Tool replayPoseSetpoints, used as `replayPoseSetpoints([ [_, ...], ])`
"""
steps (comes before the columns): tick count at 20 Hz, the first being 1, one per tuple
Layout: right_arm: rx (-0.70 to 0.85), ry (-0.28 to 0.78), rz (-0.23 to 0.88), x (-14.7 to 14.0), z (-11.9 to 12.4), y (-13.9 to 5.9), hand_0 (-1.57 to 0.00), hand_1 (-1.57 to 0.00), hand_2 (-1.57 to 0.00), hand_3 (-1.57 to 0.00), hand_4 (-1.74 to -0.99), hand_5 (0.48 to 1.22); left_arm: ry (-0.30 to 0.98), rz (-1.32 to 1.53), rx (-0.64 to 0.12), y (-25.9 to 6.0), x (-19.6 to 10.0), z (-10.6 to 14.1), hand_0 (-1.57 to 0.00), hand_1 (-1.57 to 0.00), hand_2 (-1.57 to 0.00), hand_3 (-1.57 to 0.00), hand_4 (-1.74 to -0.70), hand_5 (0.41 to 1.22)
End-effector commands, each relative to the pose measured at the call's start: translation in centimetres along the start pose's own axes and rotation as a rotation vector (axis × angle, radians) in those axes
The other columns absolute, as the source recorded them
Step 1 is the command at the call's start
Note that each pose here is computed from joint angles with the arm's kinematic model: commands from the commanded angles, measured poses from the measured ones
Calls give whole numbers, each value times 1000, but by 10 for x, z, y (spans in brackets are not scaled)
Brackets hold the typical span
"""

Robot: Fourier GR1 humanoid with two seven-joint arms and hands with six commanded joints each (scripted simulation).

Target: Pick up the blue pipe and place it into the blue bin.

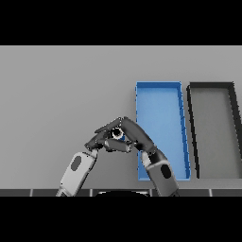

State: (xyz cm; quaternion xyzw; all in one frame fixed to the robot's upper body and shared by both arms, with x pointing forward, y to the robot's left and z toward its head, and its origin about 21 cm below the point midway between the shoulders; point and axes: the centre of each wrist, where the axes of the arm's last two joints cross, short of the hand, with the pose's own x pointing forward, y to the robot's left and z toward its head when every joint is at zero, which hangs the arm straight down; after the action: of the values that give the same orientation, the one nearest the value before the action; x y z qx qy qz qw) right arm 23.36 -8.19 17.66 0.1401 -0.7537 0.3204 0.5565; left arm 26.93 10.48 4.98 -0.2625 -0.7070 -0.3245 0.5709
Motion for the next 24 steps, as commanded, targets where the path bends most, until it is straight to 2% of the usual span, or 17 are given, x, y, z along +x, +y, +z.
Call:
replayPoseSetpoints([
  [1, 0, -13, 2, -2, -1, 1, -1511, -1511, -1514, -1462, -1710, 1125, 2, -4, 5, -1, 1, 1, -1571, -1571, -1571, -1433, -1728, 1221],
  [6, -50, -33, -10, -4, -1, 2, -1551, -1551, -1552, -1535, -1731, 1190, -13, -63, 42, 1, 2, 3, -1571, -1571, -1571, -1454, -1724, 1221],
  [7, -55, -42, 0, -3, -1, 3, -1555, -1555, -1556, -1542, -1733, 1196, -10, -91, 50, 4, 3, 5, -1462, -1342, -1293, -1166, -1599, 1221],
  [8, -64, -38, 4, -2, -1, 3, -1558, -1558, -1559, -1548, -1734, 1201, -8, -97, 25, 4, 2, 7, -1169, -1073, -1034, -933, -1475, 1221],
  [9, -66, -38, 0, -1, -1, 6, -1561, -1561, -1561, -1553, -1736, 1205, -8, -101, -8, 9, 3, 7, -935, -858, -827, -746, -1372, 1221],
  [11, -73, -16, -7, 2, -3, 7, -1565, -1565, -1565, -1559, -1738, 1211, -2, -117, -58, 8, 2, 9, -598, -549, -529, -477, -1206, 1221],
  [14, -76, 16, 14, 2, -2, 9, -1568, -1568, -1568, -1565, -1739, 1216, 50, -132, -39, 5, 1, 11, -306, -281, -270, -244, -1047, 938],
  [17, -77, 3, 29, 1, -2, 12, -1569, -1569, -1569, -1568, -1740, 1218, 78, -116, -11, 10, 0, 13, -156, -143, -138, -124, -980, 704],
  [20, -70, 3, 7, 0, -1, 13, -1570, -1570, -1570, -1569, -1741, 1220, 110, -98, 1, 10, 0, 11, -79, -73, -70, -63, -968, 567],
  [22, -89, -19, -16, 1, -4, 9, -1570, -1570, -1570, -1570, -1741, 1220, 114, -115, 2, 8, -1, 12, -50, -46, -45, -40, -947, 513],
  [24, -85, -43, -95, 7, -4, 7, -1571, -1571, -1571, -1570, -1741, 1220, 134, -122, 9, 8, -2, 10, -32, -29, -28, -25, -928, 484],
])
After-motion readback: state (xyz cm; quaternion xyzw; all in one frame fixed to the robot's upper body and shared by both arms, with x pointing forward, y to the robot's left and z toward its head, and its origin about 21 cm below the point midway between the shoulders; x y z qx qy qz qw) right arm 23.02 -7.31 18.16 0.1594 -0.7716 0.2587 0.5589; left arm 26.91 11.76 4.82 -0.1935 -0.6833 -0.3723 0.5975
